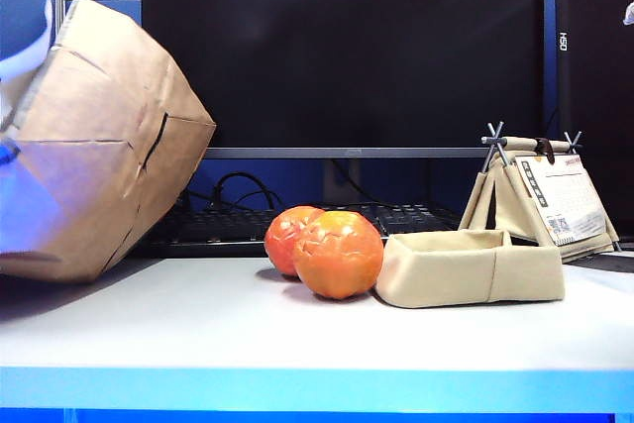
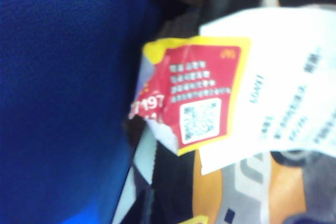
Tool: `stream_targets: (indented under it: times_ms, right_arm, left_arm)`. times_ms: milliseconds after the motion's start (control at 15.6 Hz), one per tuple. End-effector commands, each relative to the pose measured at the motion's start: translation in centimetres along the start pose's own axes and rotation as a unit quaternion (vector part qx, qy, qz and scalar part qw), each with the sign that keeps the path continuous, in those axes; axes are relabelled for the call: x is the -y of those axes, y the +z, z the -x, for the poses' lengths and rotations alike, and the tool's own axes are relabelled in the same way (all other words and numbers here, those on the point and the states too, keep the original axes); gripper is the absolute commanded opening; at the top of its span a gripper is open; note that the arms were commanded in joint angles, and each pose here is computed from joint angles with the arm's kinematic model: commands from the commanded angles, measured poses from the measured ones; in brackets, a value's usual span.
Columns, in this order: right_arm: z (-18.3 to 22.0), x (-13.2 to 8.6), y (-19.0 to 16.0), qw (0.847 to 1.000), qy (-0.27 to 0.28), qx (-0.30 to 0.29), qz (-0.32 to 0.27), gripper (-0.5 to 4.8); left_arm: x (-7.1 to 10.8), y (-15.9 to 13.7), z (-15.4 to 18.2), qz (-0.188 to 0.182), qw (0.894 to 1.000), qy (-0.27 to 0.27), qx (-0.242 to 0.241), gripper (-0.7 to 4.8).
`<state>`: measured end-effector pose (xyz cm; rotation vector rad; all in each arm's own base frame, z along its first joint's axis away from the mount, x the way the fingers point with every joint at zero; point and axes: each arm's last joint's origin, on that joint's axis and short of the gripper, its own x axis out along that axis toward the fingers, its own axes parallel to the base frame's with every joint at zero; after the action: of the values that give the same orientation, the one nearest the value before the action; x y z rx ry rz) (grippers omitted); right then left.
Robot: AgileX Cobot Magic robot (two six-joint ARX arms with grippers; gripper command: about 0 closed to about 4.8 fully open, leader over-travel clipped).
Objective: Open the paper bag and put two oranges into the paper bag.
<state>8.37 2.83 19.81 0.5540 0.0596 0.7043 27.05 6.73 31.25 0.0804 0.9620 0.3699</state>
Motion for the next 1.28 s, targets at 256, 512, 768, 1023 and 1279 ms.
stream_targets:
  times_ms: [256,512,768,1023,1279]
  right_arm:
    - [0.0,-0.3,0.3,1.0,0.008,0.008,-0.005,2.21]
    - [0.0,-0.3,0.3,1.0,0.009,0.009,-0.006,2.21]
    - [0.0,-0.4,0.4,1.0,0.013,0.013,-0.003,2.21]
    - [0.0,-0.5,0.4,1.0,0.028,0.004,-0.004,2.21]
    - [0.0,-0.4,0.4,1.0,0.028,0.003,-0.004,2.21]
  left_arm:
    - [-2.1,4.1,7.7,0.001,0.997,-0.006,0.079,-0.06]
    - [-2.2,3.5,8.2,-0.012,1.0,0.003,0.012,1.46]
    - [-1.5,1.8,2.2,-0.056,0.977,0.111,-0.173,3.43]
    - [-2.1,1.0,-2.5,0.011,0.971,0.005,-0.24,4.26]
    - [-2.0,1.2,-3.5,0.034,0.972,-0.018,-0.231,4.26]
